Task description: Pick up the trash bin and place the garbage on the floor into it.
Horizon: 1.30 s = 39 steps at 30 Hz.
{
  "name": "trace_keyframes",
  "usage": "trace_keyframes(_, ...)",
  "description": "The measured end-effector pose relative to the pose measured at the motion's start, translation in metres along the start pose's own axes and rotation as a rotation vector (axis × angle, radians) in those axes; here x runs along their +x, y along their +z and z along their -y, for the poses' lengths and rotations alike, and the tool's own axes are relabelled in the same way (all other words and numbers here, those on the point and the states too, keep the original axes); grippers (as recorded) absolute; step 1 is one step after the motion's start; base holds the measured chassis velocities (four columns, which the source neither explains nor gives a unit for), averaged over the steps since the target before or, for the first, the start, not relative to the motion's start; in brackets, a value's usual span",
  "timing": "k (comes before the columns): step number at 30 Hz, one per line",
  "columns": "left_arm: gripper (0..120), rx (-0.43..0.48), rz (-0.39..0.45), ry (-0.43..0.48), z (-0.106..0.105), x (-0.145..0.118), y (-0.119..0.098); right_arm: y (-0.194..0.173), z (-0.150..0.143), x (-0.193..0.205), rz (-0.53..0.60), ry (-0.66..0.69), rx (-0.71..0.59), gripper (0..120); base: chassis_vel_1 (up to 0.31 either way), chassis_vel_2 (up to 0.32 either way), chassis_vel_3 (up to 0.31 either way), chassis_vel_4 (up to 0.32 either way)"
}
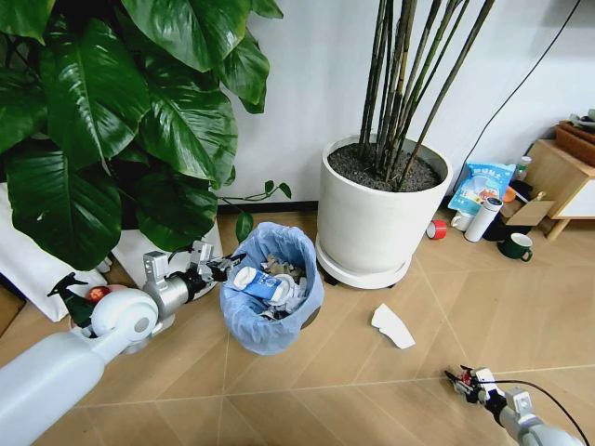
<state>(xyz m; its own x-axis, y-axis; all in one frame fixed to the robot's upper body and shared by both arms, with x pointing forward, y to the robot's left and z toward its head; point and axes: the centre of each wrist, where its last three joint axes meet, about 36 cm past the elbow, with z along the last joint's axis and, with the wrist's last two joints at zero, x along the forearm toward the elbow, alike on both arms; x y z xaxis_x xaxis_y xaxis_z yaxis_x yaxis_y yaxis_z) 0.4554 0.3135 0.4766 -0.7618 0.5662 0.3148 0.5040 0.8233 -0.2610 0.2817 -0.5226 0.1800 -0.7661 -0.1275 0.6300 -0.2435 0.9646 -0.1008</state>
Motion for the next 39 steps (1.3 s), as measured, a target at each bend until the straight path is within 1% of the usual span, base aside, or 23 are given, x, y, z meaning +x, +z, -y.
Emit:
trace_keyframes(1,0,0.000,0.001,0.000,0.000,0.000,0.000,0.000,0.000,0.000,0.000,0.000,0.001,29,0.000,0.000,0.000,0.000)
trace_keyframes(5,0,0.001,0.002,0.001,0.000,0.000,0.000,-0.001,-0.001,0.002,-0.001,-0.003,-0.001,22,0.000,0.000,0.000,0.000)
trace_keyframes(10,0,0.003,0.004,0.004,0.001,-0.002,-0.001,0.000,0.001,0.007,0.001,0.000,-0.002,22,0.000,0.000,0.000,0.000)
trace_keyframes(14,0,0.003,0.003,0.004,0.001,-0.003,0.000,-0.009,0.007,0.013,0.029,0.000,0.009,22,0.000,0.000,0.000,0.000)
trace_keyframes(16,0,0.005,-0.007,0.007,0.001,-0.005,0.003,-0.020,0.014,0.018,0.079,-0.010,0.026,22,0.000,0.000,0.000,0.000)
trace_keyframes(17,0,0.005,-0.007,0.007,0.001,-0.005,0.003,-0.020,0.014,0.018,0.079,-0.010,0.026,22,0.000,0.000,0.000,0.000)
trace_keyframes(20,0,0.005,-0.039,0.025,0.005,-0.010,0.014,-0.043,0.021,0.019,0.231,-0.078,0.048,22,0.000,0.000,0.000,0.000)
trace_keyframes(21,0,0.005,-0.039,0.025,0.005,-0.010,0.014,-0.043,0.021,0.019,0.231,-0.078,0.048,22,0.000,0.000,0.000,0.000)
trace_keyframes(22,0,0.006,-0.049,0.030,0.006,-0.013,0.017,-0.050,0.021,0.017,0.283,-0.103,0.056,22,0.000,0.000,0.000,0.000)
trace_keyframes(23,0,0.012,-0.077,0.048,0.011,-0.020,0.028,-0.076,0.020,0.010,0.448,-0.174,0.071,22,0.000,0.000,0.000,0.000)
trace_keyframes(24,0,0.015,-0.091,0.054,0.013,-0.024,0.034,-0.094,0.018,0.007,0.529,-0.213,0.071,22,0.000,0.000,0.000,0.000)
trace_keyframes(25,0,0.015,-0.091,0.054,0.013,-0.024,0.034,-0.094,0.018,0.007,0.529,-0.213,0.071,22,0.000,0.000,0.000,0.000)
trace_keyframes(26,0,0.016,-0.103,0.058,0.013,-0.027,0.039,-0.109,0.015,0.005,0.594,-0.247,0.066,22,0.000,0.000,0.000,0.000)
trace_keyframes(27,0,0.015,-0.123,0.065,0.015,-0.033,0.045,-0.138,0.009,0.001,0.703,-0.304,0.057,22,0.000,0.000,0.000,0.000)
trace_keyframes(29,0,0.008,-0.143,0.079,0.018,-0.041,0.049,-0.179,0.000,-0.004,0.838,-0.388,0.041,22,0.000,0.000,0.000,0.000)
trace_keyframes(30,0,0.008,-0.143,0.079,0.018,-0.041,0.049,-0.179,0.000,-0.004,0.838,-0.388,0.041,22,0.000,0.000,0.000,0.000)
trace_keyframes(31,0,0.004,-0.153,0.087,0.019,-0.047,0.051,-0.206,-0.009,-0.005,0.909,-0.448,0.019,22,0.000,0.000,0.000,0.000)
trace_keyframes(32,0,0.002,-0.155,0.090,0.020,-0.051,0.051,-0.222,-0.015,-0.005,0.942,-0.486,0.006,22,0.000,0.000,0.000,0.000)
trace_keyframes(33,0,-0.001,-0.157,0.099,0.023,-0.057,0.051,-0.246,-0.025,-0.003,0.982,-0.544,-0.010,22,0.000,0.000,0.000,0.000)
trace_keyframes(34,0,-0.001,-0.157,0.099,0.023,-0.057,0.051,-0.246,-0.025,-0.003,0.982,-0.544,-0.010,22,0.000,0.000,0.000,0.000)
trace_keyframes(36,0,-0.002,-0.159,0.115,0.028,-0.067,0.049,-0.283,-0.047,0.001,1.029,-0.656,-0.038,22,0.000,0.000,0.000,0.000)
trace_keyframes(39,0,-0.008,-0.160,0.135,0.036,-0.079,0.045,-0.312,-0.072,0.006,1.047,-0.780,-0.074,22,0.000,0.000,0.000,0.000)
